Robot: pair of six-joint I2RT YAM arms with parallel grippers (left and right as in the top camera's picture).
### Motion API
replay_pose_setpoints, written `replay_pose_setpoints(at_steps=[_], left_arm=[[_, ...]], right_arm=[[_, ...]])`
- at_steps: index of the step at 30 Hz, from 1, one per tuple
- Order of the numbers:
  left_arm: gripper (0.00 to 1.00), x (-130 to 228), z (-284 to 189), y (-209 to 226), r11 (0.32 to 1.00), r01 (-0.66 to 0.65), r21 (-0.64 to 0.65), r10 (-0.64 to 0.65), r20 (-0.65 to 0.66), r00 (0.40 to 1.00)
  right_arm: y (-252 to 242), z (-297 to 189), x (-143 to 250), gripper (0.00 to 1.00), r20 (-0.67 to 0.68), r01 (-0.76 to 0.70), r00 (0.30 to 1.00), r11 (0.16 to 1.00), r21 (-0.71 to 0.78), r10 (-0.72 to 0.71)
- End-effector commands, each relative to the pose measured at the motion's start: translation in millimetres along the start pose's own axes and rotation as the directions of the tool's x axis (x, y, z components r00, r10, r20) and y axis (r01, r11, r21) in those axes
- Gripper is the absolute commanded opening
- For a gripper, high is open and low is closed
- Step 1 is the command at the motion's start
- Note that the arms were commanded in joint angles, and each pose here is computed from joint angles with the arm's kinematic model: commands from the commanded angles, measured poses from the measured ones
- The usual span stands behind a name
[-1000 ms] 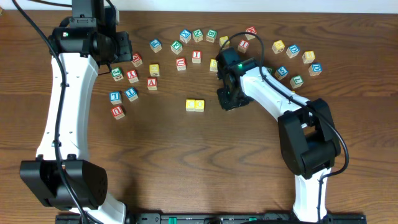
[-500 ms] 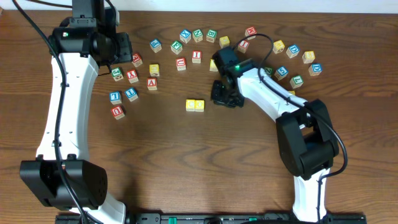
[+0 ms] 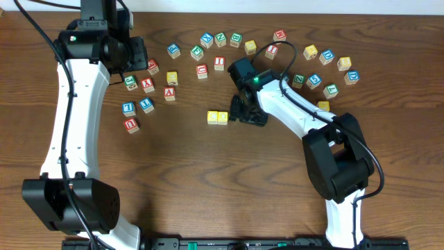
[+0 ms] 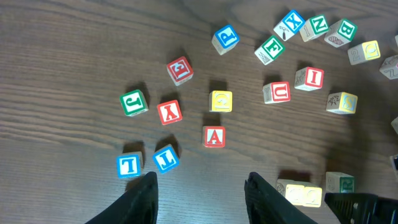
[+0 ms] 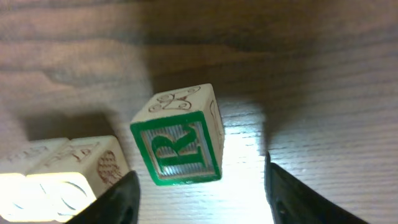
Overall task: Spell out CORL
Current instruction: 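Grasp the green R block with the right gripper and lift it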
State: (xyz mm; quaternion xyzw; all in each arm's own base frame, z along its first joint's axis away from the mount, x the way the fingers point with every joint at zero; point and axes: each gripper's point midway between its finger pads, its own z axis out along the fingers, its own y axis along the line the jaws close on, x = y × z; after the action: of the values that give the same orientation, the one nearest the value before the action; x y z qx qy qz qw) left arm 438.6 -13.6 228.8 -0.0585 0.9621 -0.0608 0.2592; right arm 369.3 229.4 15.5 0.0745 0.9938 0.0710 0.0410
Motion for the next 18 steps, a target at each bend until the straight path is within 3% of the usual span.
replay_pose_setpoints(at_steps=[1, 6, 7, 13, 18], left_arm=[[0.45, 0, 4, 1, 1.000, 0.002, -0.007, -0.003, -0.010, 1.000], [0.45, 1, 4, 1, 1.000, 0.002, -0.007, -0.003, -0.010, 1.000], [0.45, 1, 4, 1, 1.000, 0.003, -0.007, -0.003, -0.010, 1.000], [0.45, 1, 4, 1, 1.000, 0.003, -0.007, -0.003, -0.010, 1.000], [0.45, 1, 4, 1, 1.000, 0.003, -0.007, -0.003, -0.011, 1.000]], right_arm=[[-1, -23, -20, 0.68, 0.061, 0.335, 0.940, 0.942, 0.000, -0.334], [7, -44, -31, 0.98, 0.116, 0.684, 0.723, 0.729, 0.027, -0.681], [8, -45, -32, 0.99, 0.119, 0.725, 0.681, 0.688, 0.035, -0.723], [17, -37, -38, 0.97, 0.146, 0.887, 0.440, 0.454, 0.081, -0.886], [19, -30, -37, 0.76, 0.136, 0.930, 0.341, 0.355, 0.095, -0.930]])
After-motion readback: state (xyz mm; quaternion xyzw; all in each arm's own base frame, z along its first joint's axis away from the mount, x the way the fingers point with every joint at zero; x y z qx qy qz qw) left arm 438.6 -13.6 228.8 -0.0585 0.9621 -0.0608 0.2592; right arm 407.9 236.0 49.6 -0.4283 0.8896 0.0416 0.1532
